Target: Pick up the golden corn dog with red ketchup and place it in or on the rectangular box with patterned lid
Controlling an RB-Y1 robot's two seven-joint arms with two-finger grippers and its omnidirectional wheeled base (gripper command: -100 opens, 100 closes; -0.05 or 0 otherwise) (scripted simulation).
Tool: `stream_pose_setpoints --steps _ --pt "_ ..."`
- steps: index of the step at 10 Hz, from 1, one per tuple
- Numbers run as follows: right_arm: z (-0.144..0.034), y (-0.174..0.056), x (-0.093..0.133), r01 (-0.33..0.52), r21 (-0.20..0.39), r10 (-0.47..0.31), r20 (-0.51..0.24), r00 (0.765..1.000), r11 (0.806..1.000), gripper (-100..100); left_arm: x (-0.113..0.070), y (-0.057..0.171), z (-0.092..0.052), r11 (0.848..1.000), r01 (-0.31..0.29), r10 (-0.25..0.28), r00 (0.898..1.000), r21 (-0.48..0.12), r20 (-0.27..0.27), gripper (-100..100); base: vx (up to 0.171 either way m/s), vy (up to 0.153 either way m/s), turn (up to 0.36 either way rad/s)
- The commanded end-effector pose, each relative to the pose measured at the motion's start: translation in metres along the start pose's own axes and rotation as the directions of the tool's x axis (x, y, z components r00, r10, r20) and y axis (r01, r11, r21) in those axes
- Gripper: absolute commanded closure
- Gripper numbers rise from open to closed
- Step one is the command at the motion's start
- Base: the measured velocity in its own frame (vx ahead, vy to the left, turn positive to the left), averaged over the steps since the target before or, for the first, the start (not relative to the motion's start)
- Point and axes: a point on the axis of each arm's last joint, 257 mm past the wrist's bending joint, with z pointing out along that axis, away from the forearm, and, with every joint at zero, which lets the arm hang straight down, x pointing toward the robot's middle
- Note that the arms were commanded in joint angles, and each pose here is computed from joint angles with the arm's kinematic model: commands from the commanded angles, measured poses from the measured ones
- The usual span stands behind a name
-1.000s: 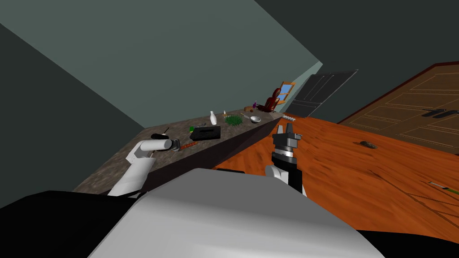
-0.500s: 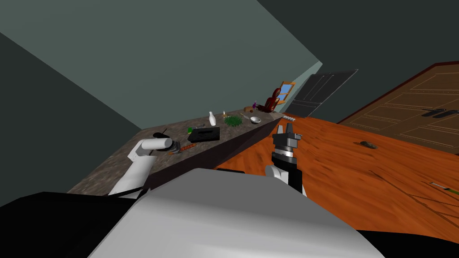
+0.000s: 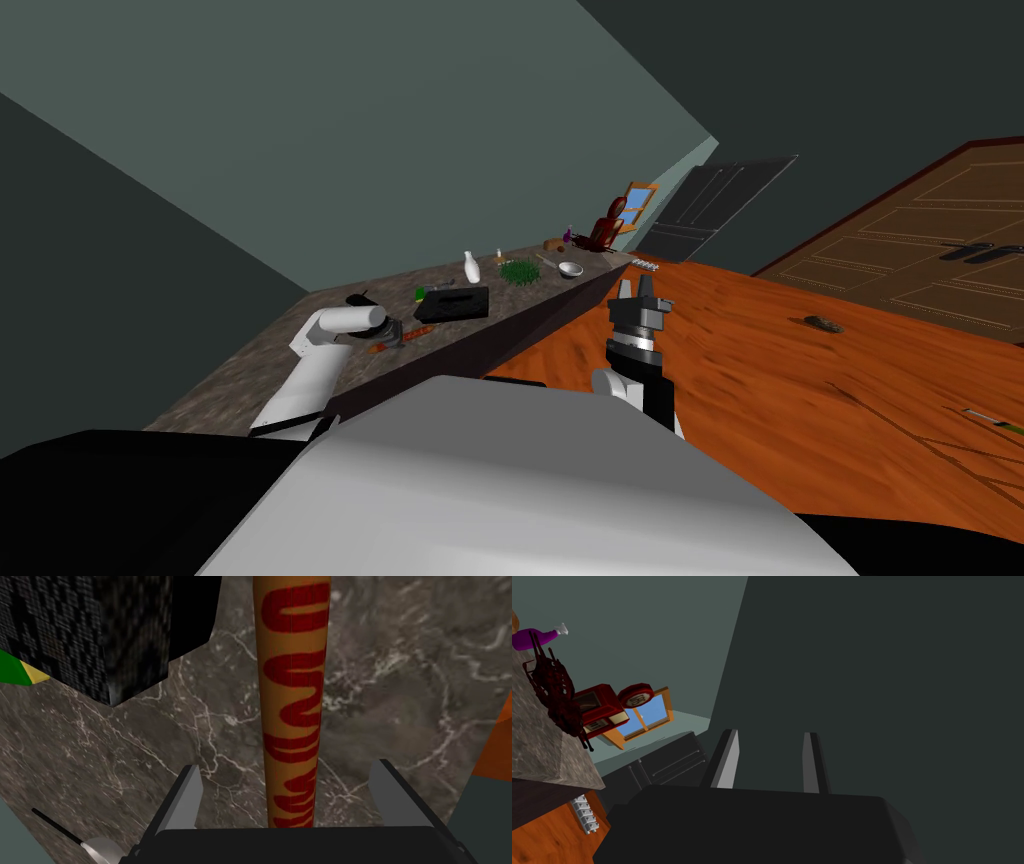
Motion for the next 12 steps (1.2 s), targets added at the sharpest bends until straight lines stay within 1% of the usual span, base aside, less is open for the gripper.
stream_pose_setpoints --steps 1,4,5,6,7,8,9,10,11,12 --pt "0.0 0.0 0.0 0.0 0.0 0.0 0.0 1.0 1.0 0 -0.002 0.009 0.0 0.999 0.001 0.0 1.0 -0.036 0.007 -100 0.053 0.0 -0.008" --pt "0.0 0.0 0.0 0.0 0.0 0.0 0.0 1.0 1.0 0 -0.001 0.03 -0.001 0.992 -0.002 0.005 1.0 -0.13 0.019 -100 0.07 0.0 -0.016" --pt "0.0 0.0 0.0 0.0 0.0 0.0 0.0 1.0 1.0 0 -0.001 0.034 -0.001 0.989 -0.003 0.007 1.0 -0.147 0.021 -100 0.074 0.005 -0.013" --pt "0.0 0.0 0.0 0.0 0.0 0.0 0.0 1.0 1.0 0 0.0 0.03 0.0 0.991 -0.002 0.005 1.0 -0.132 0.019 -100 0.031 0.001 -0.002" --pt "0.0 0.0 0.0 0.0 0.0 0.0 0.0 1.0 1.0 0 -0.001 0.032 0.0 0.991 -0.003 0.006 1.0 -0.137 0.02 0 0.006 0.0 0.0" --pt "0.0 0.0 0.0 0.0 0.0 0.0 0.0 1.0 1.0 0 -0.01 0.025 0.004 0.991 0.011 -0.008 1.0 -0.132 0.028 -100 -0.016 -0.023 -0.082" --pt "0.0 0.0 0.0 0.0 0.0 0.0 0.0 1.0 1.0 0 -0.017 0.017 0.005 0.993 0.019 -0.015 0.999 -0.118 0.031 -100 -0.035 -0.038 -0.118" --pt "0.0 0.0 0.0 0.0 0.0 0.0 0.0 1.0 1.0 0 -0.019 0.02 0.008 0.991 0.025 -0.021 0.999 -0.128 0.034 -100 -0.041 -0.023 -0.045" --pt "0.0 0.0 0.0 0.0 0.0 0.0 0.0 1.0 1.0 0 -0.026 0.013 0.009 0.993 0.033 -0.028 0.999 -0.117 0.038 -100 -0.053 -0.025 -0.077" --pt "0.0 0.0 0.0 0.0 0.0 0.0 0.0 1.0 1.0 0 -0.028 0.015 0.011 0.991 0.038 -0.033 0.999 -0.125 0.041 -100 -0.037 -0.023 -0.043"
